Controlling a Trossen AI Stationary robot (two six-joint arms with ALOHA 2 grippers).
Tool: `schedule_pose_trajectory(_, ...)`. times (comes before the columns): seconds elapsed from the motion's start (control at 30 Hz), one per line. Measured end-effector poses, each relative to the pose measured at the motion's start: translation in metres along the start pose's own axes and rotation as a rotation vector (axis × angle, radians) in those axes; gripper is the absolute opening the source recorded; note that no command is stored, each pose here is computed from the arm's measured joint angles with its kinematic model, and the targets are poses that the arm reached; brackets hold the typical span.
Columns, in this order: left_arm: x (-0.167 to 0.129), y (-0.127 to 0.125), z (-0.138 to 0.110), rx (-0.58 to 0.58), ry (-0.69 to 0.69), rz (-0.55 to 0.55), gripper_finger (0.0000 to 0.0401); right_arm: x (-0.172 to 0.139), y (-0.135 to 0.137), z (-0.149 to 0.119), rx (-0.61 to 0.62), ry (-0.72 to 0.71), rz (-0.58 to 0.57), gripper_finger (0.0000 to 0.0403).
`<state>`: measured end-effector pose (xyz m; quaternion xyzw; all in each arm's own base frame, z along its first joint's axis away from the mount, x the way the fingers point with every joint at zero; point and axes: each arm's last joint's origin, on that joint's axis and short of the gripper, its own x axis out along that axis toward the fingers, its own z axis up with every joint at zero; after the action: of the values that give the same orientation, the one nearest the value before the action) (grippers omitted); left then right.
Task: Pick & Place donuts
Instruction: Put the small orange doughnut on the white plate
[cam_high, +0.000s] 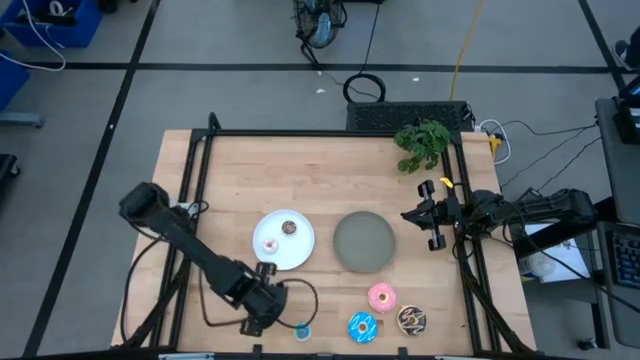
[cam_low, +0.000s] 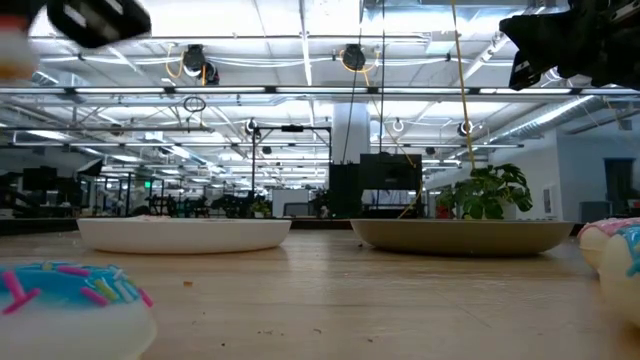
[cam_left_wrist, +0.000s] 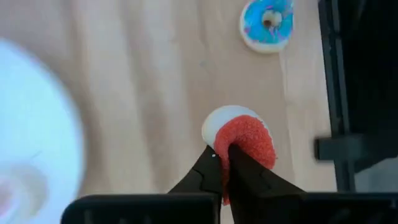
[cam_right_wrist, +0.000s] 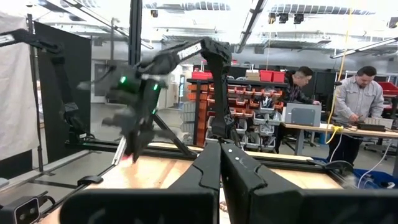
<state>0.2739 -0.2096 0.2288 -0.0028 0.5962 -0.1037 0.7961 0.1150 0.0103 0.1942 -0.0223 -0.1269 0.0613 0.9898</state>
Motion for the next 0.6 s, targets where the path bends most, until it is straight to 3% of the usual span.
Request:
schedule_pose_trajectory(0.17,-0.063,0.005,-0.002,0.004,-0.124,0.024,0.0026,0.000,0.000,0.000,0.002,0.000,0.000,0.0000)
schedule_pose_trajectory(0.33,-0.112,0.017,-0.010,-0.002,-0.236,0.071,0.0009,0.000,0.000,0.000,-0.007,0.001,0.000,0.0000)
schedule_pose_trajectory(0.6,-0.124,0.032,-0.015,-0.076,-0.223,0.108,0.0018,0.000,0.000,0.000,-0.016,0.000,0.000,0.0000)
